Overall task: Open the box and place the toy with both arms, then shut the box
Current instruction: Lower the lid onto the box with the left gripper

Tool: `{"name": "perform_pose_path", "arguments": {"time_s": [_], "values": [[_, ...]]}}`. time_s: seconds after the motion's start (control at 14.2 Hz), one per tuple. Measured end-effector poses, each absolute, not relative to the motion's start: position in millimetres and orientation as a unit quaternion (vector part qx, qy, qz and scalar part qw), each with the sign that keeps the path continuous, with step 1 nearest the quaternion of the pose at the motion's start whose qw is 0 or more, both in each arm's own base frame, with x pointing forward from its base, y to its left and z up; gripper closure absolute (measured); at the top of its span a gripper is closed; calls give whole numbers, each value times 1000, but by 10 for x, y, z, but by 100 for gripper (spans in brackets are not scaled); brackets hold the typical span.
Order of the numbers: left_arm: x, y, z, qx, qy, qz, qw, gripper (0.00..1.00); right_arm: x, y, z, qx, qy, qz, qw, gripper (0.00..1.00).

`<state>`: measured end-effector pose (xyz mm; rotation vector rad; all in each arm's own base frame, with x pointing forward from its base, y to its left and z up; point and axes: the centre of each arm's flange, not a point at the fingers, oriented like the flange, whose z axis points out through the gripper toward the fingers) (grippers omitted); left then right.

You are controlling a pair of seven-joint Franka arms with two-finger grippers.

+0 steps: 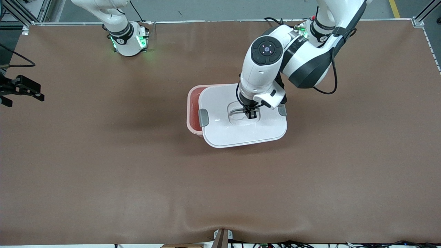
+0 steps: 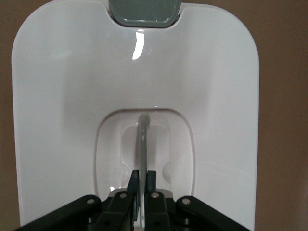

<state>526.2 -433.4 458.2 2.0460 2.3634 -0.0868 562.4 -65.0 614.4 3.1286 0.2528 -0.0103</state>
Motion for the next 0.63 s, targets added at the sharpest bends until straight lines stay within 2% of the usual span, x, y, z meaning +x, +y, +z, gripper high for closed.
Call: {"name": "perform_pose_path", "arguments": {"time_s": [0.63], "values": [[5329, -4318, 4501, 665, 746, 13, 12, 93, 5505, -1062, 5919, 999, 10, -31, -15, 0]]}}
